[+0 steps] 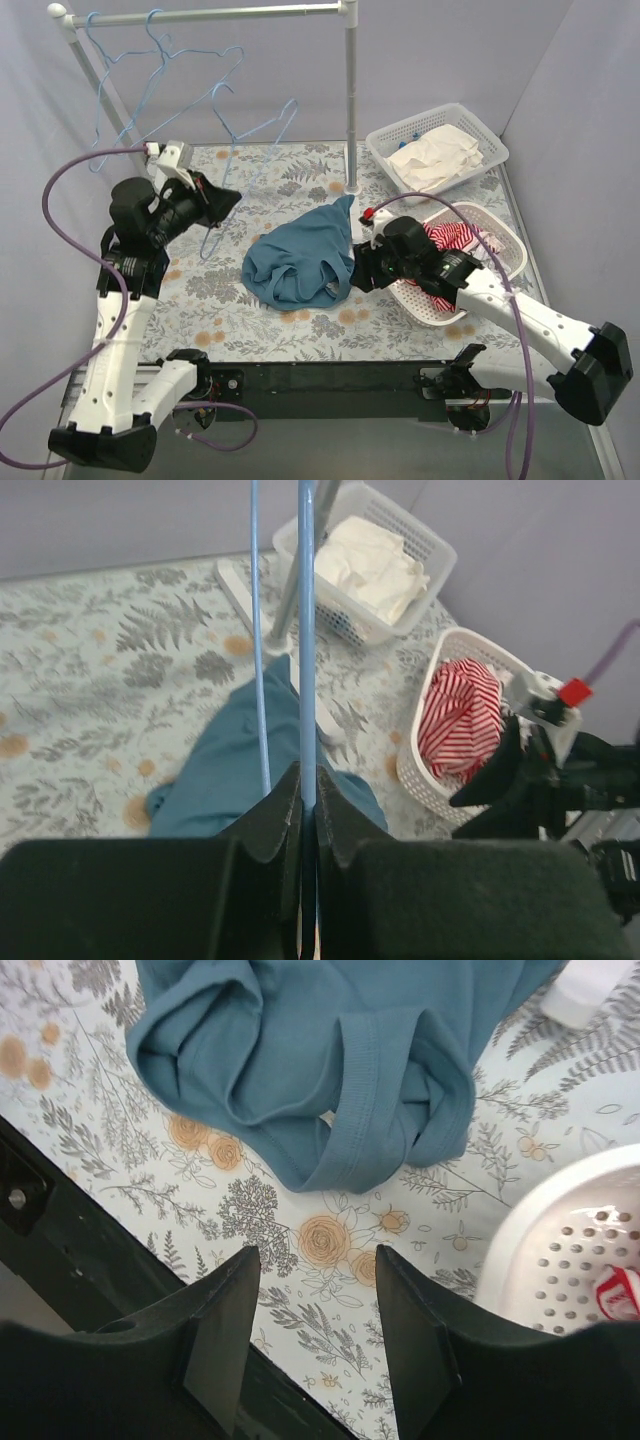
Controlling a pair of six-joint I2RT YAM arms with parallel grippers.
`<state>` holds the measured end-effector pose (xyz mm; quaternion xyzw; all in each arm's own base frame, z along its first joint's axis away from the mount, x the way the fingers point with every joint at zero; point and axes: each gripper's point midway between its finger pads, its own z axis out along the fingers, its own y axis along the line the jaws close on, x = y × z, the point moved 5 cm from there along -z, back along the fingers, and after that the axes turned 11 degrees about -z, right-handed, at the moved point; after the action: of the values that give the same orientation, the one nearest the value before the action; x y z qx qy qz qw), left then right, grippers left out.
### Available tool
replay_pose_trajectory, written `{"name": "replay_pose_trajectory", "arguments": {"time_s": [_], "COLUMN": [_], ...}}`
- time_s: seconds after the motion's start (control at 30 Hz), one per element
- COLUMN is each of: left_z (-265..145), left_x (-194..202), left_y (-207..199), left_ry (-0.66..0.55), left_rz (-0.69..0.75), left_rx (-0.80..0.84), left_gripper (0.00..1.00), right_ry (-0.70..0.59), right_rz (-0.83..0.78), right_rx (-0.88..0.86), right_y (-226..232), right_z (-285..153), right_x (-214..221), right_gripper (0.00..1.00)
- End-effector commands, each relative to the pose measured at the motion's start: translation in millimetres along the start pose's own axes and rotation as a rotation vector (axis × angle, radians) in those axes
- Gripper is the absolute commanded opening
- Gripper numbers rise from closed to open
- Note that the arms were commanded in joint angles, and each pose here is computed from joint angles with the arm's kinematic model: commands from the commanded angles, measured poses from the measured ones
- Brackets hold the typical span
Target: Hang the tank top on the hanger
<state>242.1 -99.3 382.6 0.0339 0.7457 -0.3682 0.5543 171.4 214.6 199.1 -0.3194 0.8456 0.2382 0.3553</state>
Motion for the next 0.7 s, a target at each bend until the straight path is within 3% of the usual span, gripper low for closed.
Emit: {"name": "replay_pose_trajectory", "arguments": {"time_s": [0.0,0.13,0.3,0.67], "left_z": [-36.6,-48.2,-57.7,-87.2], "left_x": [39.5,78.5,106.6,132.7], "left_y": [-12.7,-1.7,3.3,1.0], "left_ry": [0.079,0.183,0.224,0.287], "left_rz": [-0.061,-0.136,-0.201,-0.287], "left_rx": [0.020,-0.062,-0.089,-0.198], "left_gripper": [0.00,0.00,0.00,0.00], "right_ry": [-0.047,-0.017,0.036,0.125], "right_rz": [-0.005,-0.026,-0.079,-0.167], "right_rx": [0.067,0.096,0.139,0.244], "right_y": [-0.1,-3.4,-1.2,0.8], "right_z": [25.3,50.6,74.6,98.6], "right_x": [-15.9,-19.3,-18.0,-7.4], "right_gripper": [0.57,0.57,0.57,0.57]}}
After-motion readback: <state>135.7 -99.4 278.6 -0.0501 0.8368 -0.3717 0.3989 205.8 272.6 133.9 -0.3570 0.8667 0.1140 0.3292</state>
